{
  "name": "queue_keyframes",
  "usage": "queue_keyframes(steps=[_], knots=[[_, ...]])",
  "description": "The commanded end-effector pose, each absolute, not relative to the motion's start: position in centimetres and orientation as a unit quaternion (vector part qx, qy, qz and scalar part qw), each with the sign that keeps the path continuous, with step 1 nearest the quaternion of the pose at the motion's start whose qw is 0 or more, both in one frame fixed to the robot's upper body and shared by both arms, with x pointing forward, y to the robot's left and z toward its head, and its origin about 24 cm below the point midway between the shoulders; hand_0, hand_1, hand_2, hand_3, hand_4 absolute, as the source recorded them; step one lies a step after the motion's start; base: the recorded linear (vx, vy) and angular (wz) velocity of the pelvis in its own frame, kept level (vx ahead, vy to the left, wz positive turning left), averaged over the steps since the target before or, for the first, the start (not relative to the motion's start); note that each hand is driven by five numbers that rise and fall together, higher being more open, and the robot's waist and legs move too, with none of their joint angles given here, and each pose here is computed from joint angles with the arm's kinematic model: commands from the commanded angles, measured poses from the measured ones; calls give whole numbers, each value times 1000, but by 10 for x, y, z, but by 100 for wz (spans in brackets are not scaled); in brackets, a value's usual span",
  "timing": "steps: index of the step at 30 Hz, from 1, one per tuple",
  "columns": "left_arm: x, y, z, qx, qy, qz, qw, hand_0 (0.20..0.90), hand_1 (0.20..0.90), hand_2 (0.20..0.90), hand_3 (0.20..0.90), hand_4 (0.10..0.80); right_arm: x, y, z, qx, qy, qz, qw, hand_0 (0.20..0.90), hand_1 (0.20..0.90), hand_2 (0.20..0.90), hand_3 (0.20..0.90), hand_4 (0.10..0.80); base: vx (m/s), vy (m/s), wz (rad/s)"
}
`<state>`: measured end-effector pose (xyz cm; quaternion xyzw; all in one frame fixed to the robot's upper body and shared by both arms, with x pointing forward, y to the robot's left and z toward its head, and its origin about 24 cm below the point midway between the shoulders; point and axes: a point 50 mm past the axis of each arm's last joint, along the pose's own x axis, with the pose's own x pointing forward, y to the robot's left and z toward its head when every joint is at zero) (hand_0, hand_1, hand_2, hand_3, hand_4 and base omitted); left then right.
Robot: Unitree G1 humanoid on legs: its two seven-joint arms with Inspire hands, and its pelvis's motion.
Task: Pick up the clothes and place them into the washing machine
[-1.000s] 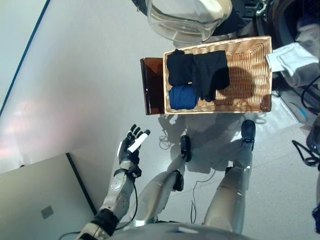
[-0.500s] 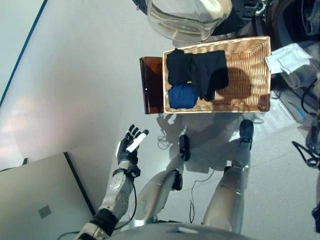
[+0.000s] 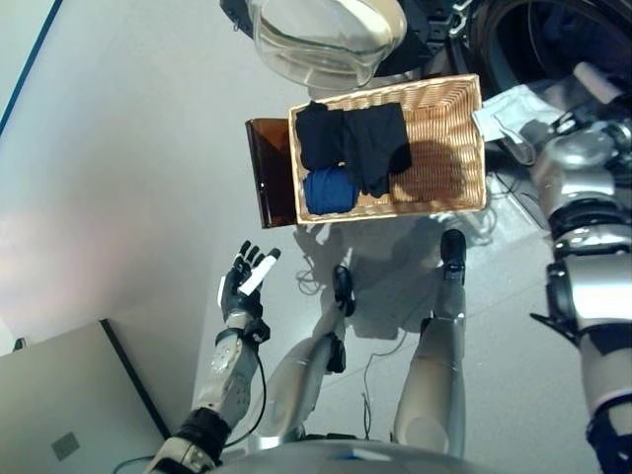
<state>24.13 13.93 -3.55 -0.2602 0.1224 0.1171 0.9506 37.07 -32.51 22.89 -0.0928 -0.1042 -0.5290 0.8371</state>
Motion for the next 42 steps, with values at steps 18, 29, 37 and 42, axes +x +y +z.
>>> queue_keyframes(steps=[18, 29, 37, 42], knots=[[242, 201, -18, -184, 42, 213, 959, 900, 900, 900, 900, 800, 381, -224, 177, -329, -185, -361, 852, 900, 900, 900, 900, 800, -4, 1, 5], [233, 234, -60, -71, 151, 288, 943, 900, 900, 900, 900, 800, 391, -184, 167, -487, -203, -231, 817, 900, 900, 900, 900, 800, 5, -7, 4], [241, 238, -59, -56, 152, 299, 941, 900, 900, 900, 900, 800, 399, -159, 168, -494, -210, -184, 823, 900, 900, 900, 900, 800, -7, -3, 12], [252, 232, -48, -41, 127, 273, 953, 900, 900, 900, 900, 800, 405, -149, 170, -526, -202, -159, 811, 900, 900, 900, 900, 800, -17, -2, 20]])
